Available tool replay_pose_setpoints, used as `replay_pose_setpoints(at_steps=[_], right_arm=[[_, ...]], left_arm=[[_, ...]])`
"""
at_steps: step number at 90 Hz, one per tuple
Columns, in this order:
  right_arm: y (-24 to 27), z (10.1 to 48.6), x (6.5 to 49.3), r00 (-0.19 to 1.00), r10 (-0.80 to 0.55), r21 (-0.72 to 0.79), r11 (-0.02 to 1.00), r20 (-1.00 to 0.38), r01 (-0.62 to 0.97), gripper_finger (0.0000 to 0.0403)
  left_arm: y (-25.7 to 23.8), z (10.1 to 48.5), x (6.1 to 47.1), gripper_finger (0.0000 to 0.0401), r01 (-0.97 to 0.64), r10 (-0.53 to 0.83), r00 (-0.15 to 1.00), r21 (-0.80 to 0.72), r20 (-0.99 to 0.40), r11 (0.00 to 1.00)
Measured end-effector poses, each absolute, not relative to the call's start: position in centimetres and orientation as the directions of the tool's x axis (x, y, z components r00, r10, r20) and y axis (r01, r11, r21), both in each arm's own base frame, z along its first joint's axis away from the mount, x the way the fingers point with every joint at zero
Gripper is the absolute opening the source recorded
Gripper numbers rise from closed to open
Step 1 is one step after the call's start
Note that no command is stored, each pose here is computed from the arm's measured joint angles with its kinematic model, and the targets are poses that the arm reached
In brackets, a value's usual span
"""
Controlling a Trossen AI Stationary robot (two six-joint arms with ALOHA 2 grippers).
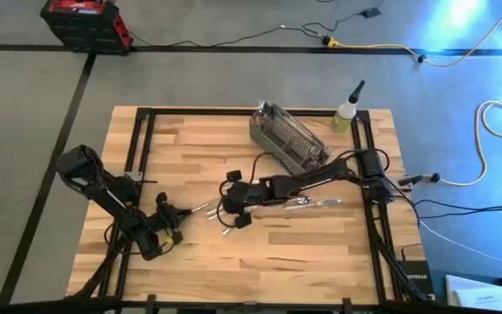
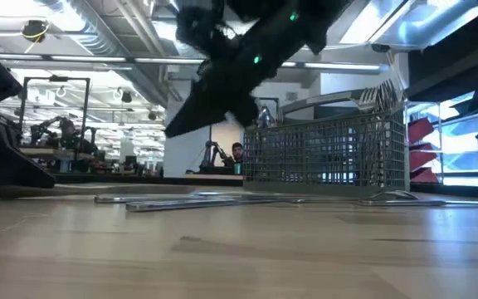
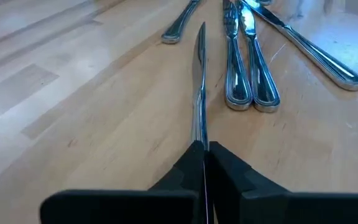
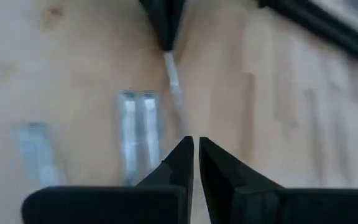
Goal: Sort silverware
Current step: Put the silver knife into the gray silverware organizer
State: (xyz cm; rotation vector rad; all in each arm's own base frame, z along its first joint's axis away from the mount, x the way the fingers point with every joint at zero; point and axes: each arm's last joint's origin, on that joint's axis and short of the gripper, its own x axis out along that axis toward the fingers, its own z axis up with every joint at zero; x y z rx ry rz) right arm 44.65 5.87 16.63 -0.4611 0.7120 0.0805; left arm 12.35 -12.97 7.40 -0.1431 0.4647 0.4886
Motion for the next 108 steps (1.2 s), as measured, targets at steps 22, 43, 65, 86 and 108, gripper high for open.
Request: replay_pose_setpoints(at_steps=[22,43,65,86,108], right_arm=[[5.9,15.5,45.1,0.755,-0.112,-0.442,0.861,-0.646,-0.252,0.0043],[6.1,15.7,45.3,0.772,-0.073,-0.442,0.852,-0.631,-0.281,0.0156],[5.9,16.0,45.5,0.783,-0.053,-0.442,0.847,-0.620,-0.294,0.0177],[5.4,14.3,46.7,0.754,-0.030,-0.419,0.846,-0.656,-0.331,0.0177],[4.6,13.8,47.5,0.752,-0.051,-0.420,0.853,-0.657,-0.309,0.0177]], left_arm=[[-12.9,7.4,12.3,0.0001,-0.486,0.420,0.779,-0.025,-0.465,0.873],[-12.9,7.4,12.3,0.0001,-0.491,0.421,0.778,-0.034,-0.466,0.871],[-12.9,7.4,12.3,0.0001,-0.492,0.420,0.778,-0.036,-0.467,0.870],[-12.9,7.4,12.3,0.0001,-0.492,0.420,0.777,-0.034,-0.470,0.870],[-12.9,7.4,12.3,0.0001,-0.493,0.419,0.775,-0.038,-0.473,0.869]])
